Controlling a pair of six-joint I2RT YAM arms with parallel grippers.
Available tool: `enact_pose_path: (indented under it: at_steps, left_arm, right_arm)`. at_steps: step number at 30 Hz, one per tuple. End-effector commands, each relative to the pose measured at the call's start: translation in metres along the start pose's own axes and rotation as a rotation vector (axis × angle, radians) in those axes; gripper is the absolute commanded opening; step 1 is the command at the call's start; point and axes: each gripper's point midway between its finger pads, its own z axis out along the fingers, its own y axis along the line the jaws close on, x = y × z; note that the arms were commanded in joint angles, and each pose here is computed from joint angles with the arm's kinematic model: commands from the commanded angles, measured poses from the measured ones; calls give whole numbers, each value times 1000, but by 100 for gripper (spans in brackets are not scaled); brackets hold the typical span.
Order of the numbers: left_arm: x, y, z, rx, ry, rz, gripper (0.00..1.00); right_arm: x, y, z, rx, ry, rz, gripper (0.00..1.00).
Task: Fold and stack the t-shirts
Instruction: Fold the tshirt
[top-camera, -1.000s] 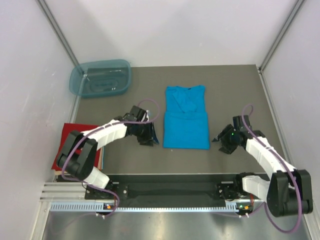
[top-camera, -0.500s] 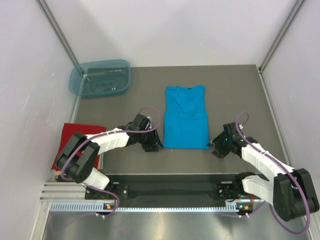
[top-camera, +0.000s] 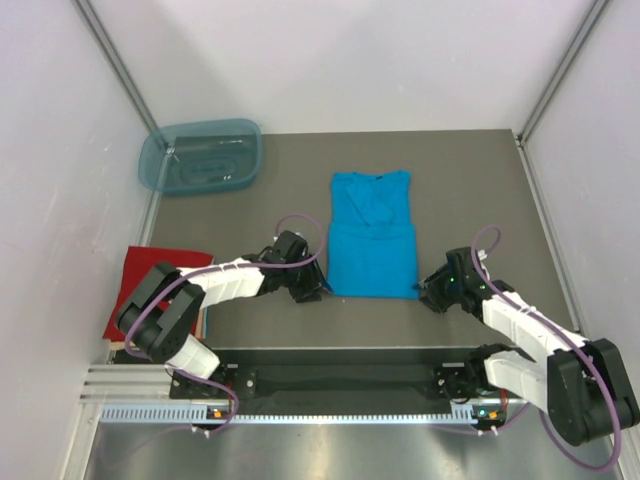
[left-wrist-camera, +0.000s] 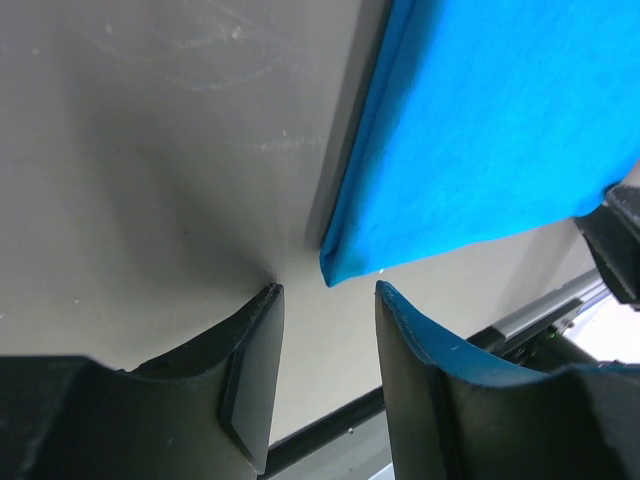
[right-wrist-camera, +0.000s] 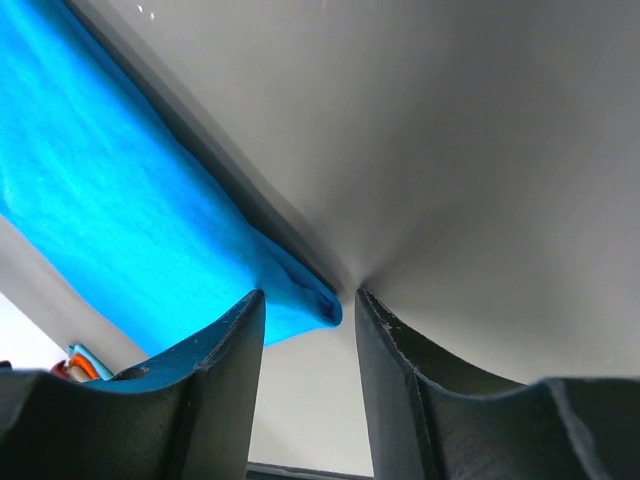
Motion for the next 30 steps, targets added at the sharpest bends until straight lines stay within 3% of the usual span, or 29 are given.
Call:
enact_pose_path:
  at_steps: [1,10,16,19,20,22,25,26,30]
  left_arm:
    - [-7,9,5,-33,-62,-17,47]
    - [-3,13,12,-62,-69,-53,46]
    - [3,24,20,-107,-61,-70,39]
    - [3,30,22,-130,-68,-71,35]
    - [3,30,21,-133,-70,-70,34]
    - [3,32,21,-146,-76,-66,28]
    - [0,32,17,-155,-94,-55,12]
    - [-3,29,14,-149,-104,-44,1]
    - [-2,16,3,-126,-114,-7,0]
  right_arm:
    - [3,-19,7,48,-13,3,42]
    - [1,-24,4,61,-44,19,40]
    - [5,-33,9,77,-37,24,36]
    - [4,-36,10,81,-46,21,25]
    - [2,-37,10,84,-56,17,14]
    - [-1,-37,9,82,-76,-1,2]
    - [-5,-32,7,61,-90,-36,0]
    - [-5,-29,5,49,-92,-48,0]
    - [-7,-18,-3,2,-104,-118,0]
